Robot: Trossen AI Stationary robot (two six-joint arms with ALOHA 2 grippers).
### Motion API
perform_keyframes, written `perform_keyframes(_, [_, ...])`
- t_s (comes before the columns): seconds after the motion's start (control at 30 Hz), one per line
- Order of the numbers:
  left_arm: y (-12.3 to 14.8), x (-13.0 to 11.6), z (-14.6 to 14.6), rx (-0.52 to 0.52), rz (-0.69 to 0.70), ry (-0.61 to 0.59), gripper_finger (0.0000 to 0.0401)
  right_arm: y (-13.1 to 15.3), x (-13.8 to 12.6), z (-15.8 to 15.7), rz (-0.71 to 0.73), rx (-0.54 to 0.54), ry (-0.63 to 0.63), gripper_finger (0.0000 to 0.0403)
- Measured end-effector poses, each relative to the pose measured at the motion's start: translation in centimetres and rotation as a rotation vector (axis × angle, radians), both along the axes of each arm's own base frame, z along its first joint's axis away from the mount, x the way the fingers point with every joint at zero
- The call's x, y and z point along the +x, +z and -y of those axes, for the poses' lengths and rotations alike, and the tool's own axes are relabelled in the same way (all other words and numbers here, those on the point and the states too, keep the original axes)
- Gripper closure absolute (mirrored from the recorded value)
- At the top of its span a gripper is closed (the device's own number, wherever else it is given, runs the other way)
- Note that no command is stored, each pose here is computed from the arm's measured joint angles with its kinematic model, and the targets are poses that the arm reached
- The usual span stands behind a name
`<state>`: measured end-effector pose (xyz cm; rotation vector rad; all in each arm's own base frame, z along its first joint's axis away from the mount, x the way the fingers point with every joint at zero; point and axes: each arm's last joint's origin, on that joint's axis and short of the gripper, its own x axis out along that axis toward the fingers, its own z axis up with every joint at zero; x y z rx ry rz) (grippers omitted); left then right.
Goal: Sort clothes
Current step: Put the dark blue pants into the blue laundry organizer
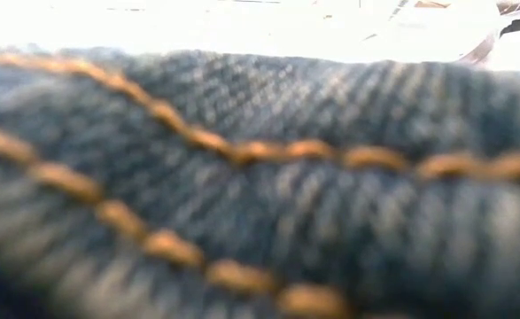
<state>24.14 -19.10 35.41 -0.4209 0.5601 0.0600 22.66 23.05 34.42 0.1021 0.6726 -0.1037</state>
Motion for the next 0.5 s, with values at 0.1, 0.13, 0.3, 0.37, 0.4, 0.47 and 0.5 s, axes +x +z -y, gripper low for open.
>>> perform_keyframes(0.1, [-0.7,0.1,-0.1,-0.007,-0.014,-0.009,0.0163,-1.0,-1.3,-0.6,-0.076,0.001,-0.041,0.0196])
perform_keyframes(0.13, [-1.0,0.1,-0.1,-0.003,-0.019,-0.011,0.0163,-1.2,-1.8,-0.7,-0.098,0.007,-0.054,0.0196])
perform_keyframes(0.3, [-2.6,0.7,-0.8,0.008,-0.055,-0.001,0.0163,-1.3,-3.8,-0.9,-0.141,0.046,-0.11,0.0196])
perform_keyframes(0.37, [-3.2,1.0,-1.2,0.0,-0.078,0.002,0.0163,-1.0,-4.3,-0.8,-0.139,0.065,-0.119,0.0196])
perform_keyframes(0.4, [-3.5,1.1,-1.5,-0.001,-0.086,0.005,0.0163,-0.9,-4.5,-0.7,-0.137,0.073,-0.119,0.0196])
perform_keyframes(0.47, [-3.9,1.3,-1.8,-0.007,-0.104,0.006,0.0163,-0.7,-4.8,-0.7,-0.136,0.075,-0.113,0.0196])
perform_keyframes(0.5, [-4.2,1.6,-1.9,-0.01,-0.119,0.005,0.0163,-0.7,-4.9,-0.7,-0.137,0.073,-0.111,0.0196])
